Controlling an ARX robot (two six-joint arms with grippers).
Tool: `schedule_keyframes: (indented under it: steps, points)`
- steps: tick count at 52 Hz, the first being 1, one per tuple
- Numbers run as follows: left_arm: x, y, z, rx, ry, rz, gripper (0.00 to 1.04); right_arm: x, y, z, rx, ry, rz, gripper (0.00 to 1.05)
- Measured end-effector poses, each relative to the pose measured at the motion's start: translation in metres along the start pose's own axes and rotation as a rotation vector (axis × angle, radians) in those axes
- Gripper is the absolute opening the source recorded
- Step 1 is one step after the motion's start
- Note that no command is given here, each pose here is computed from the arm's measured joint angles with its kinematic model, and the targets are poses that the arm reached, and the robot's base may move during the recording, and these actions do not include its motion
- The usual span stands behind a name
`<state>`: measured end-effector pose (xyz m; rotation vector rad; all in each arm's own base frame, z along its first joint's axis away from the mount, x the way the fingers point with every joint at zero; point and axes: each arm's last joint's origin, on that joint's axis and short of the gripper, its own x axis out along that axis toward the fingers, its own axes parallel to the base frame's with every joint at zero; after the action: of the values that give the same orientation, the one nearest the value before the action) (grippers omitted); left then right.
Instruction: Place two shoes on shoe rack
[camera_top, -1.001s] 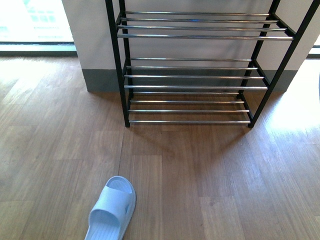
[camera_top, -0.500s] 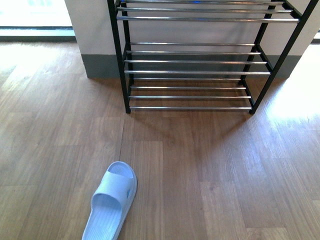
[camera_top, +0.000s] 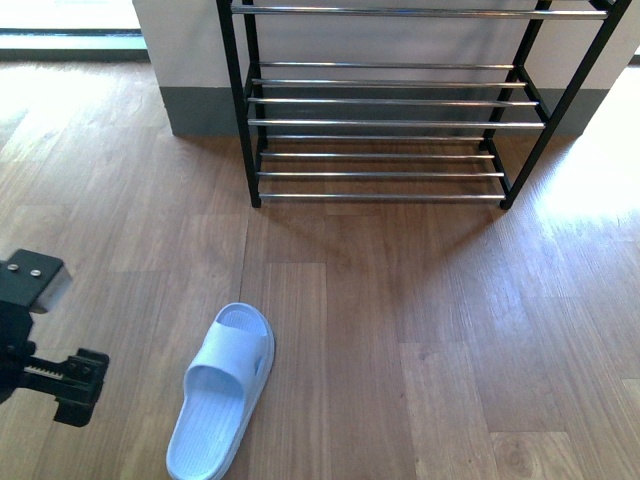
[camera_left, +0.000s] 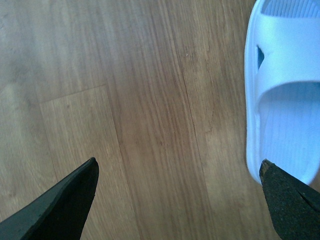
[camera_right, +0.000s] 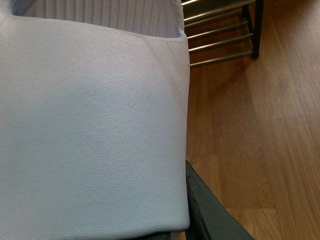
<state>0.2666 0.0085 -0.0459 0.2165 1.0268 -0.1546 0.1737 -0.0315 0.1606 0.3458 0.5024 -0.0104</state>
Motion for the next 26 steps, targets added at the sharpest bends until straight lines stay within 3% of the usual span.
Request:
schedule_keyframes:
  steps: [11, 26]
  points:
    - [0.058, -0.012, 0.003, 0.258, 0.048, -0.008, 0.95, 0.0, 0.0, 0.0, 0.0, 0.0, 0.0, 0.01]
    - [0.106, -0.043, 0.021, 0.396, 0.065, -0.12, 0.95, 0.0, 0.0, 0.0, 0.0, 0.0, 0.0, 0.01]
